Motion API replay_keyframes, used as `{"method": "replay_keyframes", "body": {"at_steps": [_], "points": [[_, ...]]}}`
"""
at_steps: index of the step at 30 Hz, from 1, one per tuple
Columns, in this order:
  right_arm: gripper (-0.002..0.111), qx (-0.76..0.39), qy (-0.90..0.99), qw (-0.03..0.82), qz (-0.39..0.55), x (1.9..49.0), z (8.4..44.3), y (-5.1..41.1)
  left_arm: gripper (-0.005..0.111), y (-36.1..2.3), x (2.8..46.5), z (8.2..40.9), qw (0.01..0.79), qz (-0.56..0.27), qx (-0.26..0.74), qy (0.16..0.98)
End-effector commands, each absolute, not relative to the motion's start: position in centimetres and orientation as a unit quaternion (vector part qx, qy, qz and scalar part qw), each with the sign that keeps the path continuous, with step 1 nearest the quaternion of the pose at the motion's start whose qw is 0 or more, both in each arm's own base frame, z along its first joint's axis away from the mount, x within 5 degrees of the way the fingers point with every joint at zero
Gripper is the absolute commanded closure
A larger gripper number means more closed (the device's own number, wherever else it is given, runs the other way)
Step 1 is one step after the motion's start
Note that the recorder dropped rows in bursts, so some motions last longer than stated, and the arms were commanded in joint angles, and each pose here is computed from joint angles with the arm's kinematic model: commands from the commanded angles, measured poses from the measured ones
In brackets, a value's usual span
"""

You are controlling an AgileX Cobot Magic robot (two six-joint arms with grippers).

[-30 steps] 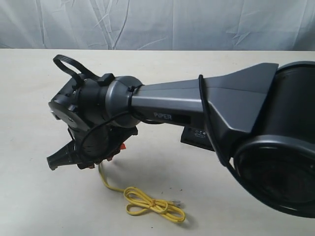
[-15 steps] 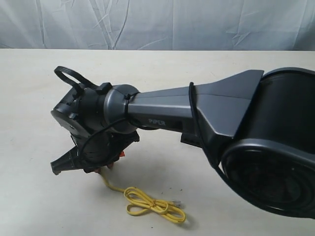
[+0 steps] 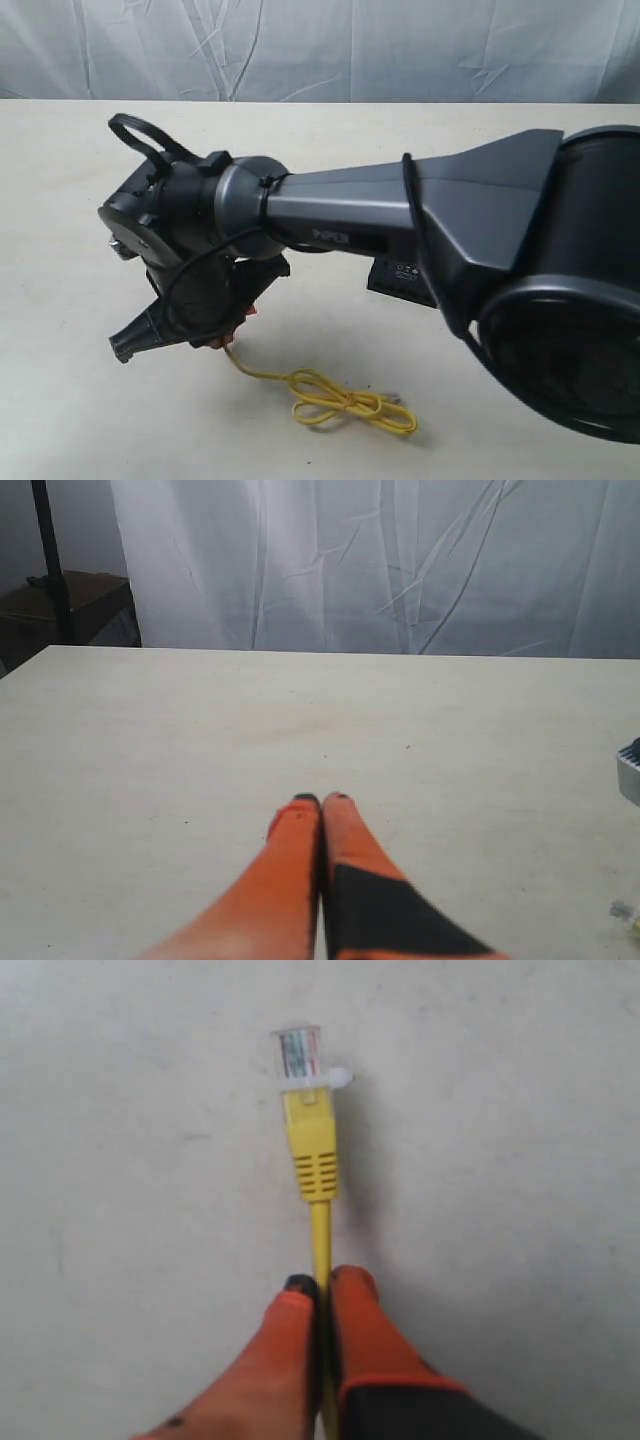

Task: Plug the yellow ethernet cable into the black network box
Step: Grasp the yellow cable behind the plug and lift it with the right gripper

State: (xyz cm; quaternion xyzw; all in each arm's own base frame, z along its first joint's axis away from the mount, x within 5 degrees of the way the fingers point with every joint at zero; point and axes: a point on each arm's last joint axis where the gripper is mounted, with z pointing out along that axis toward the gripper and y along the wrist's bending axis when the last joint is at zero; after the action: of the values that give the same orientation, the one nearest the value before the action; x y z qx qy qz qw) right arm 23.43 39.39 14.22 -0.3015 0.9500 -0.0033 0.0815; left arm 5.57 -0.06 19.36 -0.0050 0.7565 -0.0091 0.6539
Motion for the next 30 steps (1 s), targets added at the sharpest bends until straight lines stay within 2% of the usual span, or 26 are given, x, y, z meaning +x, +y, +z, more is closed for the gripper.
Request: {"method": "replay_keyframes", "body": {"at_steps": [1, 5, 14, 15, 20, 23, 30], "points": [[0.109, -0.334, 0.938, 0.091, -0.020, 22.8, 16.8, 37.5, 0.107, 0.0, 5.6, 19.2, 0.654, -0.006, -0.004, 0.757], [0.109, -0.344, 0.933, 0.104, -0.009, 22.4, 18.0, 34.6, 0.107, 0.0, 5.6, 19.2, 0.654, -0.006, -0.004, 0.757], [0.109, -0.340, 0.936, 0.086, 0.012, 22.9, 18.8, 24.3, 0.107, 0.0, 5.6, 19.2, 0.654, -0.006, -0.004, 0.757], [0.109, -0.332, 0.940, 0.075, 0.004, 23.1, 18.4, 21.7, 0.107, 0.0, 5.6, 19.2, 0.654, -0.006, -0.004, 0.757], [0.109, -0.351, 0.936, 0.004, -0.016, 23.5, 16.7, 16.4, 0.107, 0.0, 5.6, 19.2, 0.654, -0.006, -0.004, 0.757], [0.109, -0.322, 0.947, 0.002, -0.009, 23.8, 15.6, 14.8, 0.107, 0.0, 5.6, 19.2, 0.654, -0.006, -0.004, 0.757], [0.109, -0.296, 0.954, 0.036, 0.013, 24.4, 14.4, 15.3, 0.107, 0.0, 5.6, 19.2, 0.654, -0.006, -0.004, 0.757]]}}
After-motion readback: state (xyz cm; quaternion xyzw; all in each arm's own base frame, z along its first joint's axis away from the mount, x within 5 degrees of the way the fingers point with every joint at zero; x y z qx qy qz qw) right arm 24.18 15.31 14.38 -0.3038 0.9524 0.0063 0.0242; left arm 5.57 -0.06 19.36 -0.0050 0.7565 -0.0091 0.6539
